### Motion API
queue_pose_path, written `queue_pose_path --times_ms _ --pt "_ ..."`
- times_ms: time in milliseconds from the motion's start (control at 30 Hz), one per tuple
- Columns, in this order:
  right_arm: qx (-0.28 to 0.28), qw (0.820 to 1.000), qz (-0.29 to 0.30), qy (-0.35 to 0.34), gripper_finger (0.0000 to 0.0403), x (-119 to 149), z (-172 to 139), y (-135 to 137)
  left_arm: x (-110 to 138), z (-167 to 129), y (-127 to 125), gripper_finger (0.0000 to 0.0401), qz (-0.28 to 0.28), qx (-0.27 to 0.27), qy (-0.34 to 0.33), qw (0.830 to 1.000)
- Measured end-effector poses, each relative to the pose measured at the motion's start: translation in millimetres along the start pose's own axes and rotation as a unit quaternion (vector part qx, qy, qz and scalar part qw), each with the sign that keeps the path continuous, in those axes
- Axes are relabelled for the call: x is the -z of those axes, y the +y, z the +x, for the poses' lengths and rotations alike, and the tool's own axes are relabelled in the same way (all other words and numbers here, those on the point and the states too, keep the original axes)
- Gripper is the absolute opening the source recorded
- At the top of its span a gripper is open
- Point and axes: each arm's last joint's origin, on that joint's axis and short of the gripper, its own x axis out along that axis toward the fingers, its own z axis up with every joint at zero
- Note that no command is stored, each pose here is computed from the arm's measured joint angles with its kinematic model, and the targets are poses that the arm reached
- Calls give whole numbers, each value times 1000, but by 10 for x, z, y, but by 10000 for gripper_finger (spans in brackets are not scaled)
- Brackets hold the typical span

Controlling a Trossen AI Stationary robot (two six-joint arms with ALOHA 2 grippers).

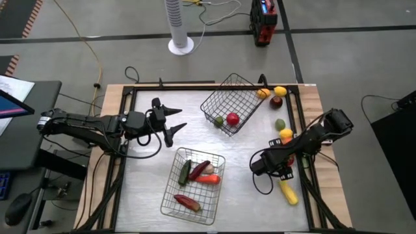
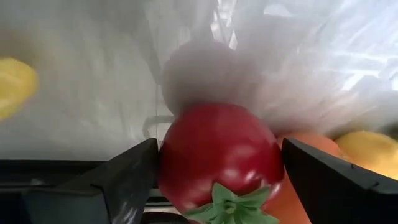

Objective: Sort produce into baskets
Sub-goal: Put the red tomato into the black wire basket

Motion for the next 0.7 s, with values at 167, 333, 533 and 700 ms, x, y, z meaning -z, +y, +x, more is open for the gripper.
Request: queue_pose_path --times_ms 167,333,533,700 --pt "-1 1000 1 1 336 0 4 -5 0 0 0 256 0 0 0 1000" --pt "-1 1000 -1 0 298 -2 -10 -5 -4 -2 1 256 0 0 -2 1000" --pt "-14 999 13 -33 297 -74 -295 -51 -41 -61 33 256 -7 0 -14 1000" --pt "31 994 49 -90 297 -100 -819 -253 -60 -84 45 256 -15 -1 -21 1000"
